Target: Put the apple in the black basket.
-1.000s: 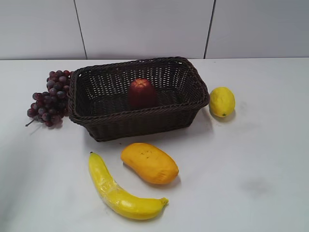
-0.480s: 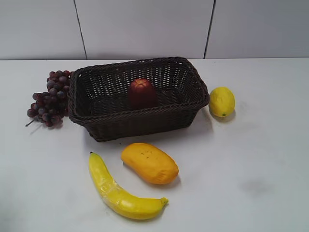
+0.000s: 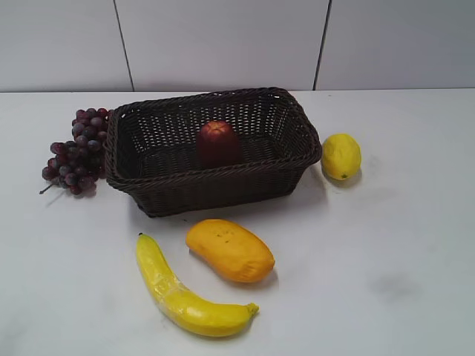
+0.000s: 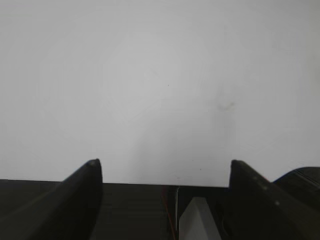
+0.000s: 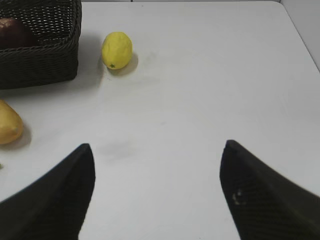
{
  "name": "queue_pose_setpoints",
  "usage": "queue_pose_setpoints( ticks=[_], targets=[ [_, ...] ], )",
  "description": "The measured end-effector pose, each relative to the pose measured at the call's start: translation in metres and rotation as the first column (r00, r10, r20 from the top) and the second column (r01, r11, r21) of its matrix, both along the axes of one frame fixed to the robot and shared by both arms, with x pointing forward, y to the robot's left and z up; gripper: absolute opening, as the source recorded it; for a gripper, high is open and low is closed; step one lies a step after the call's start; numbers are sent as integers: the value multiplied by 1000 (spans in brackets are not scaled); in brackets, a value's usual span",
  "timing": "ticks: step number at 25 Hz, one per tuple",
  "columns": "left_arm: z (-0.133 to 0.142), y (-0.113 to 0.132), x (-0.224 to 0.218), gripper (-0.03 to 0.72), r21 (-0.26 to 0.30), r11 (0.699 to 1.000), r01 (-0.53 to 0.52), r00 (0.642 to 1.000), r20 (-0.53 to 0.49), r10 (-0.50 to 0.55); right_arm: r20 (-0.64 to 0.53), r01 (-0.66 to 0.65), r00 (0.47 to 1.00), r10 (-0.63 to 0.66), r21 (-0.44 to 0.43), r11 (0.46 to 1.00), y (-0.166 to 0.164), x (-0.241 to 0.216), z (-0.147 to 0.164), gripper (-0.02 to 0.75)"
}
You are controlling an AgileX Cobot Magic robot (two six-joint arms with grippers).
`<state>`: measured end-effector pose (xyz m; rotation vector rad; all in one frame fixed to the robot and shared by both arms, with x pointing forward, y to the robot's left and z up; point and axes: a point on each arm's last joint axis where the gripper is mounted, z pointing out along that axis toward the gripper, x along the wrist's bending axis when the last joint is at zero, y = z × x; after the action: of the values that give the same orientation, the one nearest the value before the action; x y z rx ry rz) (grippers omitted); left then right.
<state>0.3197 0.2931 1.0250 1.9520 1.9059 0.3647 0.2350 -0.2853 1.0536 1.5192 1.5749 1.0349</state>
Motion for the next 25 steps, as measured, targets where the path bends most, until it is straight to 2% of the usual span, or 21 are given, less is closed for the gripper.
queue_pose_setpoints(
  ticks=[8,17,21,25],
  targets=[
    [14,0,-32,590,-3,1000,0,972,235,0,0,0,1000,0,0,1000,0,0,0,588],
    [21,0,-69,590,1,1000,0,883,468,0,0,0,1000,0,0,1000,0,0,0,588],
    [22,0,-83,590,5,1000,-3,835,550,0,0,0,1000,0,0,1000,0,0,0,588],
    [21,0,-86,590,8,1000,-4,825,564,-1,0,-1,1000,1,2,1000,0,0,0,588]
  ],
)
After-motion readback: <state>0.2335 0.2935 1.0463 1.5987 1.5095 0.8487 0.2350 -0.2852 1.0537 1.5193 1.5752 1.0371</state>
